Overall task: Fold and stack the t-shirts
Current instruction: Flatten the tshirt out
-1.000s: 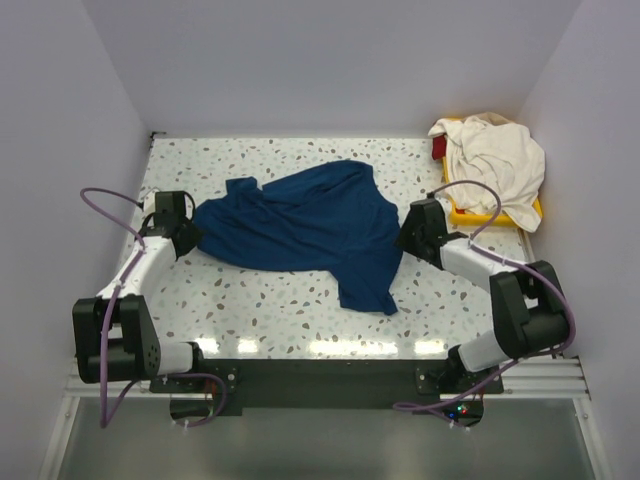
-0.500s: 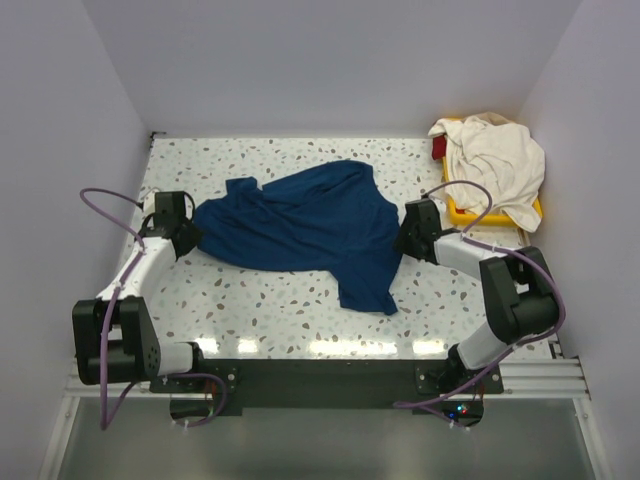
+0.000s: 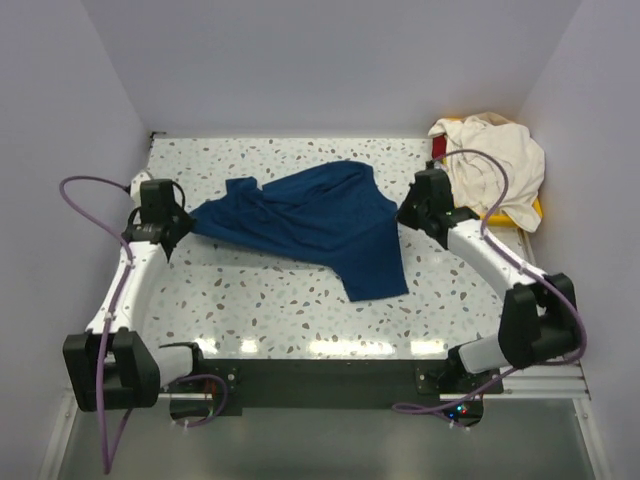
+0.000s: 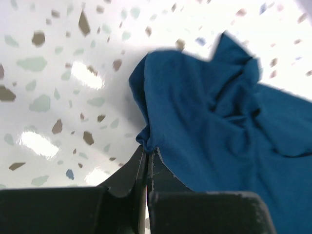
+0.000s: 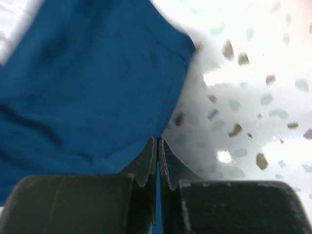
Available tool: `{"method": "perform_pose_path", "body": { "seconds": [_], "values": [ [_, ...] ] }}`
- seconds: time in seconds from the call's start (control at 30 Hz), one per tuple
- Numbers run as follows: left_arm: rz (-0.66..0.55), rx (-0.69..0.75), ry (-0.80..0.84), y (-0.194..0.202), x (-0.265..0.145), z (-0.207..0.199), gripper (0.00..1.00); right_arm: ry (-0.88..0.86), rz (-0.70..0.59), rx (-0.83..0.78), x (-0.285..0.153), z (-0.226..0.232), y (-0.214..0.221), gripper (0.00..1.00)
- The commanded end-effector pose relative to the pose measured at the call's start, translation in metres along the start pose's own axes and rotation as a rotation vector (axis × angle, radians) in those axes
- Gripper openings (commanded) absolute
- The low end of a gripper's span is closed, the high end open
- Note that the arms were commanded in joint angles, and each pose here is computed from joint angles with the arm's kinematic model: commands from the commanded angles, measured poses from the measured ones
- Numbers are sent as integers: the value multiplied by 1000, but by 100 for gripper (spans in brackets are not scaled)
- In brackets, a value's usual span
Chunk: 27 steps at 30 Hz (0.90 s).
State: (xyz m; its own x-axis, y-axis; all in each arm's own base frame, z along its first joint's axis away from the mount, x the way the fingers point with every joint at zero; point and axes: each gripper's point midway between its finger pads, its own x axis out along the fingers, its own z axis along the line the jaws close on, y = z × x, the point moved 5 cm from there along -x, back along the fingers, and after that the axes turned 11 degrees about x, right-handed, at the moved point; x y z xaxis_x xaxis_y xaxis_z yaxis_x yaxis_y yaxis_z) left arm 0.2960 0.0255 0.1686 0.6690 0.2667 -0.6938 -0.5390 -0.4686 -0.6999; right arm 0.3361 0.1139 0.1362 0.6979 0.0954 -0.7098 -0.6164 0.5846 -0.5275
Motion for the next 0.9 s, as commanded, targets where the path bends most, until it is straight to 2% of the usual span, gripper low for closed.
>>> {"method": "perform_pose_path", "body": {
  "seconds": [0.0,0.27,0.4,0.53,0.6,0.7,0.87],
  "values": [
    [-211,-4,51,-63,-49,-9,0,-155,-176,3,-73,50,-64,0],
    [-412,-32,176,-129,-139,-24,0,-314,-400,19,-205,89,-132,0],
    [-579,-67,263,-172,-211,-29,0,-385,-541,28,-280,96,-159,0],
    [-680,-88,333,-198,-257,-34,0,-467,-655,20,-341,105,-179,0],
    [-706,-89,373,-209,-269,-40,0,-480,-696,12,-352,108,-186,0],
    [-706,-88,392,-221,-263,-51,0,-508,-744,0,-361,118,-198,0],
    [-707,-86,422,-236,-232,-69,0,-531,-762,-24,-322,144,-216,0]
  ]
}}
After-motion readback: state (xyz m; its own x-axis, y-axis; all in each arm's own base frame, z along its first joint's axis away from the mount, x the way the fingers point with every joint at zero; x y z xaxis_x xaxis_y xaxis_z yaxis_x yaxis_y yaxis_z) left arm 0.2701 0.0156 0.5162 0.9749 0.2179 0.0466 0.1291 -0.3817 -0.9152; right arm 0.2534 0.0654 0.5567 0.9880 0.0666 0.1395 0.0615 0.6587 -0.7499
